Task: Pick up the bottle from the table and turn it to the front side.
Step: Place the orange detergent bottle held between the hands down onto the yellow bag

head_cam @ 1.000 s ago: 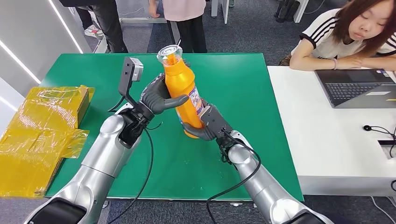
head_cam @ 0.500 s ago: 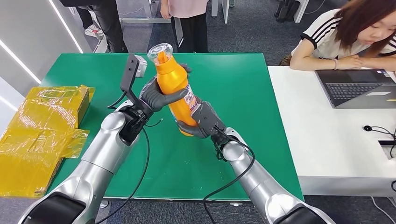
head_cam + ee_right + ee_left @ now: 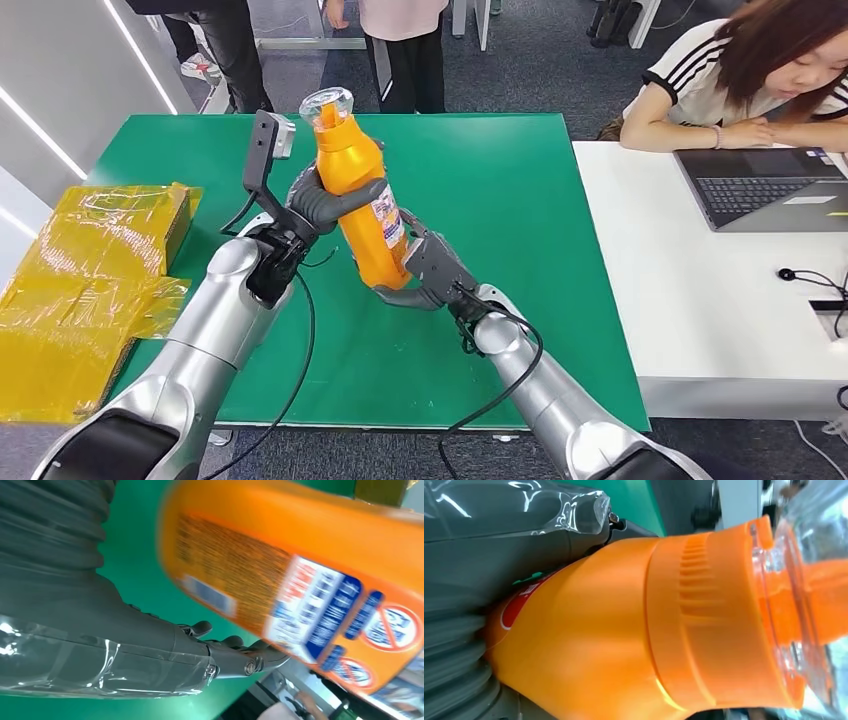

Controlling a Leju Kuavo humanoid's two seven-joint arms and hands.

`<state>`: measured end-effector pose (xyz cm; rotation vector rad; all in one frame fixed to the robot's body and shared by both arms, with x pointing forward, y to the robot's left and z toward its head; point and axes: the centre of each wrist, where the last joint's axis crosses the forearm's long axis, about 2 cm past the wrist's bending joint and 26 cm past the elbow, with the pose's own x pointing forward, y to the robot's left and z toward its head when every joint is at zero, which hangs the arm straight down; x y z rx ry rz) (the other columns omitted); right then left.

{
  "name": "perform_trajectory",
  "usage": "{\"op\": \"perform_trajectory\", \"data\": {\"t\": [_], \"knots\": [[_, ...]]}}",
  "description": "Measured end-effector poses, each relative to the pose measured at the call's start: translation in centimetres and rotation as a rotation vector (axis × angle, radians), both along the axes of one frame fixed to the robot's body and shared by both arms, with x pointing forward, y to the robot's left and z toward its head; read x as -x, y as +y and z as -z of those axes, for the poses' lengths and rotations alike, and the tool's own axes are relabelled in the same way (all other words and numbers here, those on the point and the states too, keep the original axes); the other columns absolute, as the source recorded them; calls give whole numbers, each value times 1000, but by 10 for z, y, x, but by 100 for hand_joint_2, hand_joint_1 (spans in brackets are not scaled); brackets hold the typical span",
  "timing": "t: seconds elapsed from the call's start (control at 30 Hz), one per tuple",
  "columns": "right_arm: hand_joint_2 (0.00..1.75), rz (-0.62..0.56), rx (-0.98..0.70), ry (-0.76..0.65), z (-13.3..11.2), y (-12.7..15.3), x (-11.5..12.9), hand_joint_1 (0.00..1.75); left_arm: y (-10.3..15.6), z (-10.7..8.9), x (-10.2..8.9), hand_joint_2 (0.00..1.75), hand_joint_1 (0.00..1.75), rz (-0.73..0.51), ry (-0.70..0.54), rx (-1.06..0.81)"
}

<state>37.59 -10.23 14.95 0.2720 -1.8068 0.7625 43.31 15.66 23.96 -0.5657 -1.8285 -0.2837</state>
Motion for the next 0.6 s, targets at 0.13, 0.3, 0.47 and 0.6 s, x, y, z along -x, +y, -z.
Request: {"op": "perform_trajectory", "data": {"t": [0.13, 0.3, 0.47, 0.6], "knots": [[175, -1, -1, 36, 14, -6, 8, 0, 15, -7, -9, 175, 175, -265, -189, -254], [175, 11, -9, 65, 31, -21, 18, 0, 43, -27, -26, 175, 175, -535, -475, -599], [175, 13, -48, 66, 42, -37, 34, 0, 75, -45, -36, 175, 175, -721, -839, -997], [175, 8, -96, 35, 39, -44, 46, 0, 104, -39, -36, 175, 175, -746, -1023, -1319]]}}
